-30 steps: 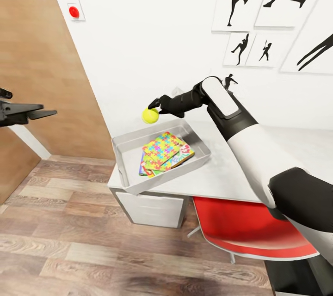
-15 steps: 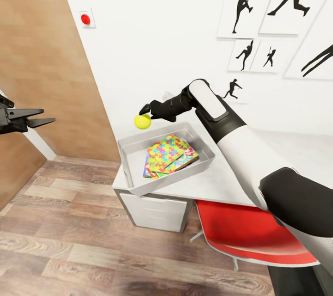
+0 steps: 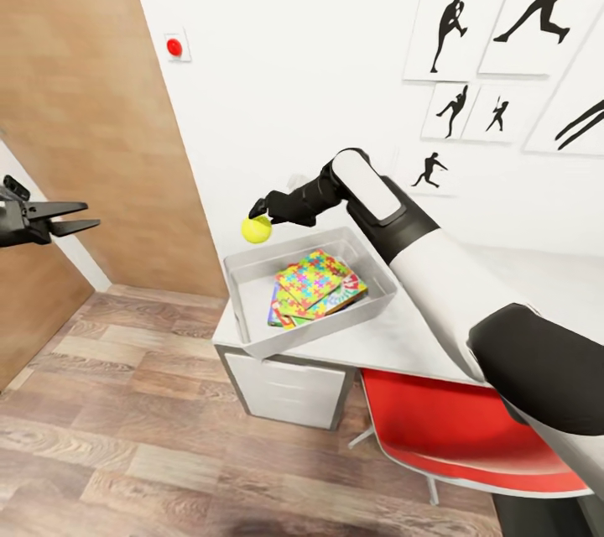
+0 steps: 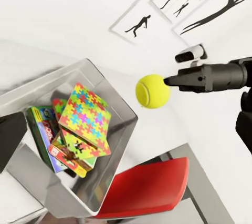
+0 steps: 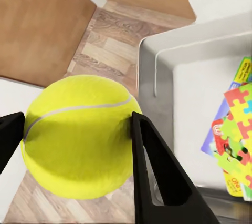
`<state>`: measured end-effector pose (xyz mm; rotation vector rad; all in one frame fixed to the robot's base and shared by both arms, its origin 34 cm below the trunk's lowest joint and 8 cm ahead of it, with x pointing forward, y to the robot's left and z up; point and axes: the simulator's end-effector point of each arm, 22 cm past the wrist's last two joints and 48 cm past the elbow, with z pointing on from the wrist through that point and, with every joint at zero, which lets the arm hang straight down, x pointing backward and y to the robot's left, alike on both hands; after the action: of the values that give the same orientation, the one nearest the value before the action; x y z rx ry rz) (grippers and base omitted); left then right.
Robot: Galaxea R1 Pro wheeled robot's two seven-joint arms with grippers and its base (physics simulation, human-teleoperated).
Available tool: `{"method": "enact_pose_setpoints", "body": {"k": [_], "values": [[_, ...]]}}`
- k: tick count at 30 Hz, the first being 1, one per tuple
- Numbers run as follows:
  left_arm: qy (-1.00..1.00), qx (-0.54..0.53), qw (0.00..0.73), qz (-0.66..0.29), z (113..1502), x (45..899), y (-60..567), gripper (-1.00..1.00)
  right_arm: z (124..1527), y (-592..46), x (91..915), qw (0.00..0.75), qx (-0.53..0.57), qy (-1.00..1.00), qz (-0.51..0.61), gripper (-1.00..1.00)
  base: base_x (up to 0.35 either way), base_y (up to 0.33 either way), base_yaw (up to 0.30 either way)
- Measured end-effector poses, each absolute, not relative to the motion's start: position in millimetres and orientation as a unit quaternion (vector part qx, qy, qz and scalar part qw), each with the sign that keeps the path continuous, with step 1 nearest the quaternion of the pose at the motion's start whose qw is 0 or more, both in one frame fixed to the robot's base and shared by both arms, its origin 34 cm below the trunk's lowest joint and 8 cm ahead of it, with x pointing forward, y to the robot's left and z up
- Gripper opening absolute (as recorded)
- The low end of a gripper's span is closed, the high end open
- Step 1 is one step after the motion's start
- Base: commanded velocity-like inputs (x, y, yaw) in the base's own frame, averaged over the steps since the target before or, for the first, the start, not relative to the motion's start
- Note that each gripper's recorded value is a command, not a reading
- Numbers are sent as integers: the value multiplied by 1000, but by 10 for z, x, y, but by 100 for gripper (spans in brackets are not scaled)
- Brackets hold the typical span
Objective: Put all the toys in the child's room - the three board games (two on the bed and one on the table), the two jigsaw puzzles on the table, and the tennis ball on the table - inside the toy box on the table in the child's room.
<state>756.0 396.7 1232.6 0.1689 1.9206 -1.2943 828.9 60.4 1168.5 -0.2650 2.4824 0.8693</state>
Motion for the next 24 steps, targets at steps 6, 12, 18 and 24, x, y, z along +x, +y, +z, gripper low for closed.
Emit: {"method": "enact_pose_setpoints", "body": {"k": [6, 12, 18, 24], "values": [[763, 64, 402, -502, 12342, 7565, 3989, 100, 11668, 608, 8238, 250, -112, 913, 301, -100, 0, 0, 88], [763, 56, 403, -502, 12356, 7554, 4027, 100, 11636, 571, 8199, 252, -126, 917, 281, -100, 0, 0, 88], [763, 55, 405, -501, 12394, 7535, 4043, 100, 11677, 557, 8176, 256, -130, 917, 277, -100, 0, 0, 89], [761, 57, 408, -501, 12453, 7512, 4041, 100, 11740, 545, 8162, 260, -130, 916, 276, -100, 0, 0, 94]]}}
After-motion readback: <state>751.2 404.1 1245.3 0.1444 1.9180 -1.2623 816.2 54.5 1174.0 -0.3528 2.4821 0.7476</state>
